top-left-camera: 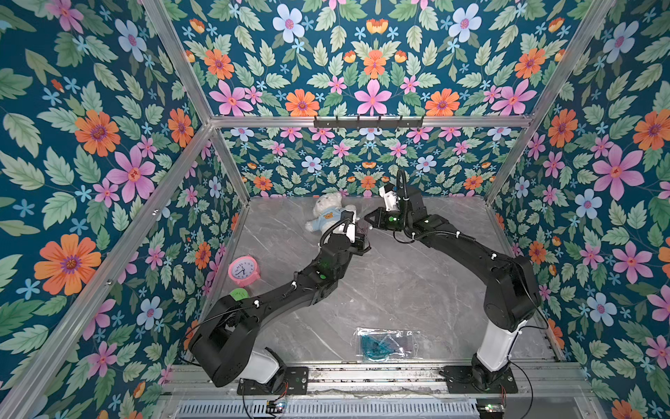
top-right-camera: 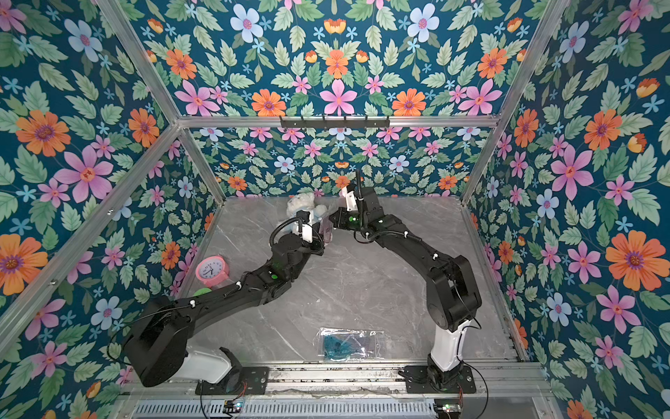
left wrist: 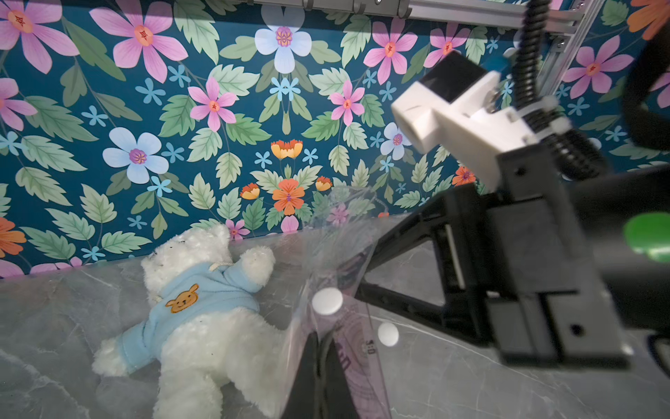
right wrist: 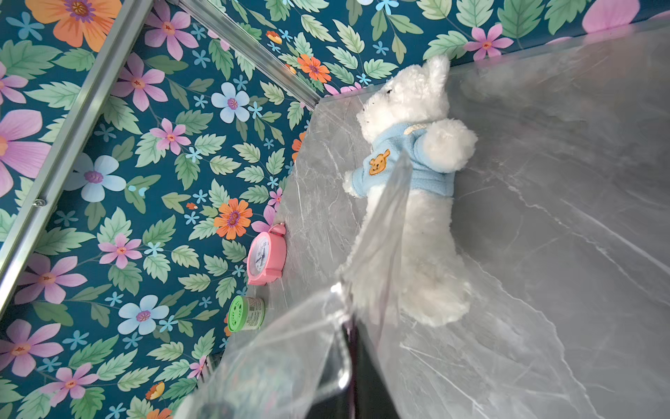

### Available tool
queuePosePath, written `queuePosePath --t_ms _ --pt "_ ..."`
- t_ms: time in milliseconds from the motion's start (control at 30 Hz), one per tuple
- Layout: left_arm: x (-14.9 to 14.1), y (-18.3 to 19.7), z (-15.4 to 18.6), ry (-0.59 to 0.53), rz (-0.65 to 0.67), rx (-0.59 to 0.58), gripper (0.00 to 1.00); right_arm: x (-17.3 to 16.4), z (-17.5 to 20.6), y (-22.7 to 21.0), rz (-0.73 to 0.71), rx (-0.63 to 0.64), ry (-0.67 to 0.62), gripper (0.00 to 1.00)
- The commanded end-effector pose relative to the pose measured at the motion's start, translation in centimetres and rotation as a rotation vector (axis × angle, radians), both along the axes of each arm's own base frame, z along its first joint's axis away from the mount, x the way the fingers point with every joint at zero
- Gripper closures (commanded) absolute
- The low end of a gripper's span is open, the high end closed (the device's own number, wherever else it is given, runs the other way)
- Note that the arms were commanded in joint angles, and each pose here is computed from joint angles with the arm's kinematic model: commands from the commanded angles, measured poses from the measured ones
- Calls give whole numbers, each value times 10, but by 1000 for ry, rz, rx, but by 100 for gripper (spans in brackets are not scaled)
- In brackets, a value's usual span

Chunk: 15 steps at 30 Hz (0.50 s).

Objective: Open the ruler set and take out the ruler
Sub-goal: Take out the ruler from the ruler set bag.

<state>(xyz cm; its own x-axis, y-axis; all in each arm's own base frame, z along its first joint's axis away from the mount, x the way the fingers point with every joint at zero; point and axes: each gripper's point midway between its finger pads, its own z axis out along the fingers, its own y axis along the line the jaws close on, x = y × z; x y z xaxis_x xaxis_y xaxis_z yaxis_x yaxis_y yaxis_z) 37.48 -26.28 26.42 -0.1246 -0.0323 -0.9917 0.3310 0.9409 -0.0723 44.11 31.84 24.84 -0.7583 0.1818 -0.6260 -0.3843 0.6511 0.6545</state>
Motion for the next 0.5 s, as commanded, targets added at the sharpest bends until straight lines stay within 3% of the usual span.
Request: queuePosePath --t_ms 0,467 --pt "4 7 8 -30 37 -19 100 1 7 -11 -38 -21 -28 94" --pt "11 11 -1 3 39 -48 100 3 26 -34 -57 135 -17 95"
